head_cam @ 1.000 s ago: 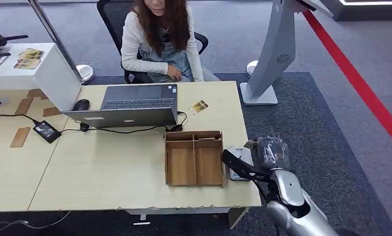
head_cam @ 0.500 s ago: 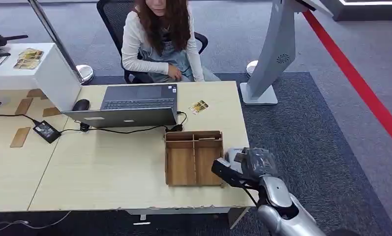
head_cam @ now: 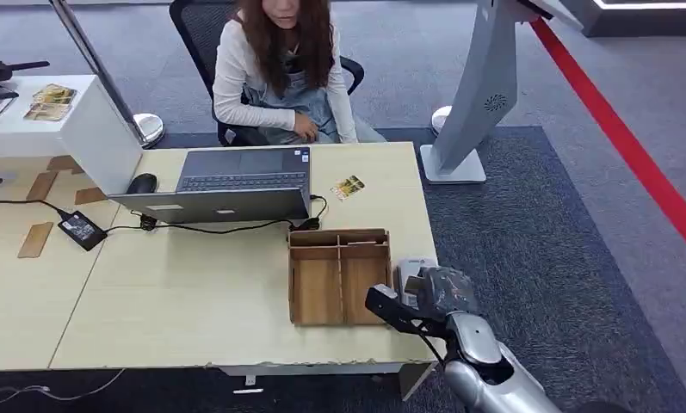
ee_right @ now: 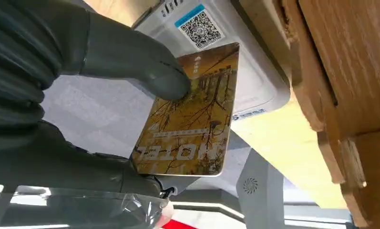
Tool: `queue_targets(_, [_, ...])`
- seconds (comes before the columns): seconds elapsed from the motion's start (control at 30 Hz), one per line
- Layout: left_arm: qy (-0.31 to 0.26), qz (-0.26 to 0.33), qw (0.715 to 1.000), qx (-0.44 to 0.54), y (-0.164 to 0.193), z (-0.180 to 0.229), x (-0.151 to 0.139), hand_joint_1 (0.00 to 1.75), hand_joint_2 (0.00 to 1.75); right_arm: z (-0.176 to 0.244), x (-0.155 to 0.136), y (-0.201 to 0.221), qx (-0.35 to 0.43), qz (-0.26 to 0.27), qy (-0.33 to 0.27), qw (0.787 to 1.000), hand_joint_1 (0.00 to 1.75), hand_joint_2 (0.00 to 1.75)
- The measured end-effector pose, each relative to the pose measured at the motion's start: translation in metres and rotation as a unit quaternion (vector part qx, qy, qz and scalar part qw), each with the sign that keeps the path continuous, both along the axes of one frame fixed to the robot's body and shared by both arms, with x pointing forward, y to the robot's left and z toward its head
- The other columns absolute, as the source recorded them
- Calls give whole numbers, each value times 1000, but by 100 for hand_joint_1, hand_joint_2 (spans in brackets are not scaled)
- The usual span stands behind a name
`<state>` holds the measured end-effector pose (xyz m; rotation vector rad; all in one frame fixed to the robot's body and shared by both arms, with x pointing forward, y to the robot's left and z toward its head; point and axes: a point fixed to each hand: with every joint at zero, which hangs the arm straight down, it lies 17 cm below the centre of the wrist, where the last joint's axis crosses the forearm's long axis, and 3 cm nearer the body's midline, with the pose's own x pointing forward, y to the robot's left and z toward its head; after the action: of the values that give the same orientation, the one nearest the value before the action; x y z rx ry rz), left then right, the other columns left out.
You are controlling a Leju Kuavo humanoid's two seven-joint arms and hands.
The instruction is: Pass the card to the sensor for recognition and then transmit it.
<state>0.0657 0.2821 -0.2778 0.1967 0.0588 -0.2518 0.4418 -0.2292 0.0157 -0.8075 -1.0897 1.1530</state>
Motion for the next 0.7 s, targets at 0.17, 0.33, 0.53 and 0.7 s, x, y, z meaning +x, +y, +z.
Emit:
queue_targets(0.17, [0,2,1000,0,0,0,0,0,0,1,1,-1,0,-5,-3,1000,175,175])
queue_targets(0.33, [-1,8,1000,-1,1,0,0,0,0,10,8,-5,-1,-11,-18,1000,175,175])
queue_targets(0.53, [-6,9,1000,-1,2,0,2,0,0,54,29,-17,5,-25,-72,997,175,175])
queue_targets(0.7, [-8,6,1000,1,4,0,2,0,0,115,50,-25,14,-30,-139,990,175,175])
